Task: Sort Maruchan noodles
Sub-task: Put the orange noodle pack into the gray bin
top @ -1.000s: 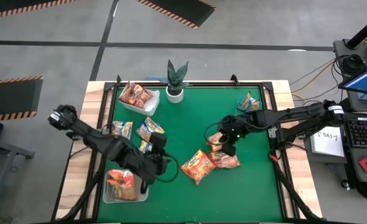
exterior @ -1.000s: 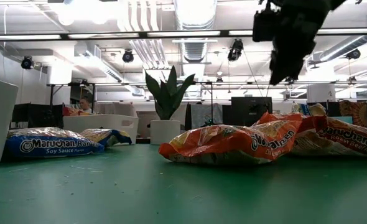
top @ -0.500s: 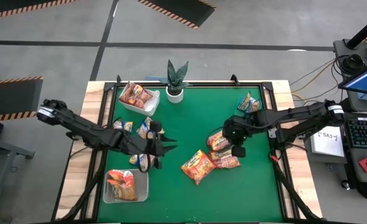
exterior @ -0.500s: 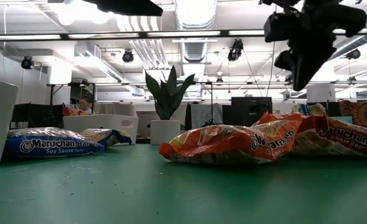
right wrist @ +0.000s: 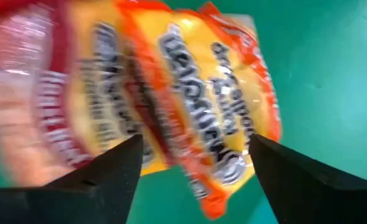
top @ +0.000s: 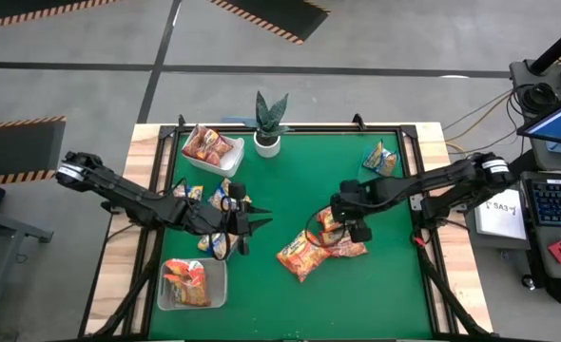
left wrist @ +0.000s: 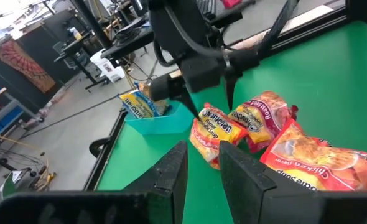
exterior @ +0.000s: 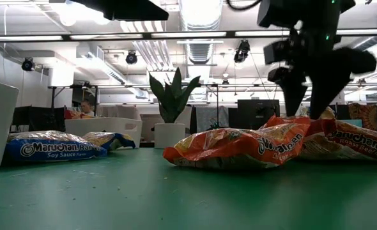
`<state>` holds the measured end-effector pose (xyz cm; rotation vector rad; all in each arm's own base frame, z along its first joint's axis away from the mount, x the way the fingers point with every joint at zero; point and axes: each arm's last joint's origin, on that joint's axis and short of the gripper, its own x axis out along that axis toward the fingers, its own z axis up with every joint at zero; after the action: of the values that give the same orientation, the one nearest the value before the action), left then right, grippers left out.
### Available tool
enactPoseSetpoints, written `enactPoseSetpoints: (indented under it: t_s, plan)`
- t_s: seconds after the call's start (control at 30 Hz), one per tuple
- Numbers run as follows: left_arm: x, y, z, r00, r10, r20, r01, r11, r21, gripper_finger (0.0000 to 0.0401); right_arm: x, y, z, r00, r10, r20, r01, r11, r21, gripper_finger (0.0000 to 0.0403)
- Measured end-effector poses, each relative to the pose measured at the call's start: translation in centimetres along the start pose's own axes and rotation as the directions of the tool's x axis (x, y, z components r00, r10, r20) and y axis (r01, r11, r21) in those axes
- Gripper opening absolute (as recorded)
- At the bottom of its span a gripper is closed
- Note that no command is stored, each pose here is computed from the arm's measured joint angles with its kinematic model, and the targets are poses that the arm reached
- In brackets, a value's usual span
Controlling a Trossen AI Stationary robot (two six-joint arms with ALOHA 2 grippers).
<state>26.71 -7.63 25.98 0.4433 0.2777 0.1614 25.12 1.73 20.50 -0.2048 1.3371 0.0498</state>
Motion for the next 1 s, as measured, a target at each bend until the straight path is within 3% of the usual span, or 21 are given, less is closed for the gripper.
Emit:
enactPoseSetpoints:
  t_s: [0.17, 0.47, 0.8, 1.0]
  plan:
    - [0.0, 0.0, 0.0, 1.000, 0.001, -0.001, -0.001, 1.000, 0.000, 0.0074, 1.8, -0.1, 0.6, 0.996, -0.064, -0.059, 0.066, 0.998, 0.023, 0.0279]
    - [0.0, 0.0, 0.0, 1.000, 0.003, -0.002, -0.003, 1.000, 0.001, 0.0074, 3.9, -0.1, 0.9, 0.983, -0.133, -0.126, 0.141, 0.989, 0.052, 0.0190]
    - [0.0, 0.0, 0.0, 1.000, 0.002, -0.003, -0.002, 1.000, -0.003, 0.0074, 3.0, -0.2, 0.9, 0.988, -0.126, -0.092, 0.136, 0.985, 0.106, 0.0052]
    - [-0.1, -0.1, 0.1, 1.000, -0.003, 0.001, 0.003, 1.000, -0.012, 0.0074, 1.6, -0.3, 0.6, 0.991, -0.127, -0.044, 0.132, 0.983, 0.127, 0.0011]
